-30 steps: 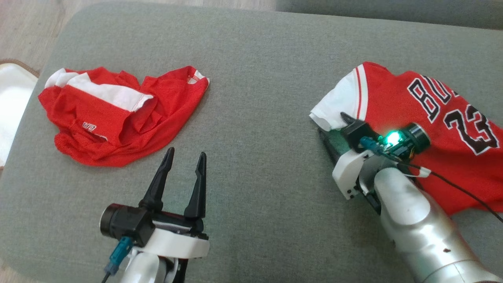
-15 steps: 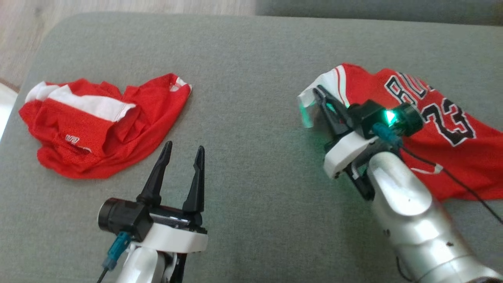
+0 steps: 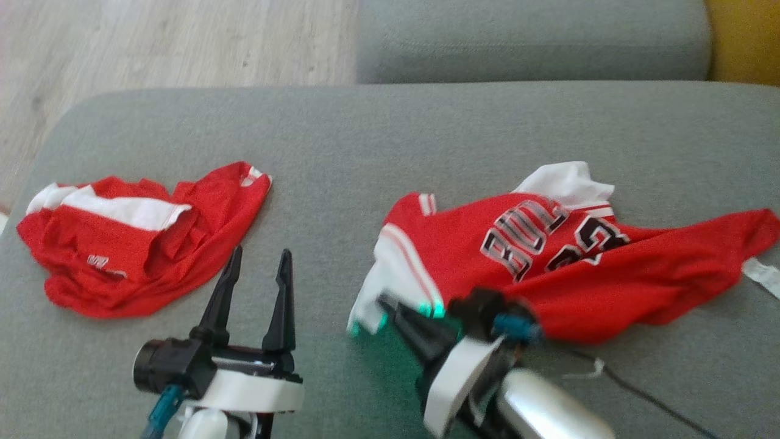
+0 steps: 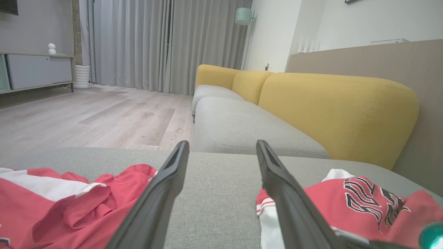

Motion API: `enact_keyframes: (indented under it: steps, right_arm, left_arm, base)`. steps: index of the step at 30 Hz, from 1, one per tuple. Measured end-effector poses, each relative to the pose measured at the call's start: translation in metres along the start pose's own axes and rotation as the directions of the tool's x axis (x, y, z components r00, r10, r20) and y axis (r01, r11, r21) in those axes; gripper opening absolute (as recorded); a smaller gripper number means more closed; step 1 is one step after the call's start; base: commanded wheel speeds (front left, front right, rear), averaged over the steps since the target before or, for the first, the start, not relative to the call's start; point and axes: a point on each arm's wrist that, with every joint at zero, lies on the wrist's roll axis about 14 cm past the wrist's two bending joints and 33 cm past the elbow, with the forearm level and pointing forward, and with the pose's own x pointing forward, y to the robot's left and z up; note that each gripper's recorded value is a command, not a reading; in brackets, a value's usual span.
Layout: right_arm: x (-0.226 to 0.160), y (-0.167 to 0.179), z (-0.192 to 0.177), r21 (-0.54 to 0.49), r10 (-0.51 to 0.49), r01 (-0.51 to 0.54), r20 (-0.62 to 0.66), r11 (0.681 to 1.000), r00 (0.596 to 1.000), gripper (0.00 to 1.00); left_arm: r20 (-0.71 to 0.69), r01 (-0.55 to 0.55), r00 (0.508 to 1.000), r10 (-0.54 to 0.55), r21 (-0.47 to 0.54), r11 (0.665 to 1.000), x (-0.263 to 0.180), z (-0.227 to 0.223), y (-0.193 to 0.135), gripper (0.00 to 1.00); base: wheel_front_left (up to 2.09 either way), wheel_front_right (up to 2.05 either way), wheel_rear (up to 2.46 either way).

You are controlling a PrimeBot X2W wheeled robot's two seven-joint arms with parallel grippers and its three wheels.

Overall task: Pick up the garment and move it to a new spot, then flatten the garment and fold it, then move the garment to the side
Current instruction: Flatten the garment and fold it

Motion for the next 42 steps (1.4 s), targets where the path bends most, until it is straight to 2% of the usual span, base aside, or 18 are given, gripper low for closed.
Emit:
enact_keyframes:
  steps: [4,6,7,8,13,18,21,24,26,30,35,42]
  right_arm:
    - [-0.018,0.028,-0.027,0.075,0.048,-0.040,-0.102,0.996,0.994,0.00]
    - [-0.024,0.031,-0.032,0.114,0.046,-0.033,-0.120,0.993,0.992,0.00]
    - [-0.027,0.028,-0.032,0.108,0.035,-0.022,-0.119,0.994,0.992,0.36]
    - [-0.028,0.021,-0.030,0.103,0.015,-0.003,-0.108,0.995,0.994,1.00]
    - [-0.036,-0.027,-0.005,0.088,-0.137,0.136,0.007,0.987,0.991,1.00]
    - [-0.058,-0.086,0.033,0.026,-0.314,0.314,0.169,0.949,0.934,1.00]
    - [-0.081,-0.122,0.056,0.003,-0.423,0.437,0.259,0.899,0.868,1.00]
    - [-0.111,-0.151,0.069,0.020,-0.528,0.552,0.320,0.834,0.787,1.00]
    - [-0.129,-0.160,0.059,0.034,-0.584,0.604,0.308,0.796,0.751,1.00]
    - [-0.154,-0.163,0.022,0.068,-0.655,0.659,0.230,0.749,0.720,1.00]
    - [-0.154,-0.162,0.021,0.085,-0.660,0.660,0.231,0.746,0.715,1.00]
    - [-0.139,-0.169,0.034,0.073,-0.638,0.644,0.257,0.762,0.726,1.00]
  left_arm:
    - [0.010,0.012,1.000,-0.012,-0.002,1.000,-0.004,0.003,-0.005,1.00]
    - [0.016,0.019,1.000,-0.019,-0.003,1.000,-0.005,0.005,-0.008,1.00]
    - [0.017,0.024,1.000,-0.024,-0.003,1.000,-0.005,0.005,-0.010,1.00]
    - [0.017,0.030,0.999,-0.030,-0.004,1.000,-0.004,0.005,-0.012,1.00]
    - [0.019,0.056,0.998,-0.055,-0.006,0.998,0.000,0.005,-0.020,1.00]
    - [0.016,0.075,0.997,-0.075,-0.009,0.997,0.004,0.004,-0.026,1.00]
    - [0.021,0.090,0.996,-0.089,-0.012,0.996,0.007,0.005,-0.030,1.00]
    - [0.028,0.102,0.994,-0.102,-0.014,0.995,0.009,0.007,-0.034,1.00]
    - [0.027,0.110,0.994,-0.109,-0.016,0.994,0.010,0.006,-0.037,1.00]
    - [0.021,0.121,0.992,-0.121,-0.019,0.992,0.012,0.004,-0.039,1.00]
    - [0.008,0.129,0.992,-0.128,-0.025,0.991,0.013,0.000,-0.041,1.00]
    - [-0.011,0.119,0.993,-0.120,-0.030,0.992,0.014,-0.007,-0.038,1.00]
  base:
    - [0.00,0.00,0.00]
    - [0.00,0.00,0.00]
    - [0.00,0.00,0.00]
    - [0.00,0.00,0.00]
    - [0.00,0.00,0.00]
    - [0.00,0.00,0.00]
    - [0.00,0.00,0.00]
    - [0.00,0.00,0.00]
    - [0.00,0.00,0.00]
    - [0.00,0.00,0.00]
    - [0.00,0.00,0.00]
    - [0.00,0.00,0.00]
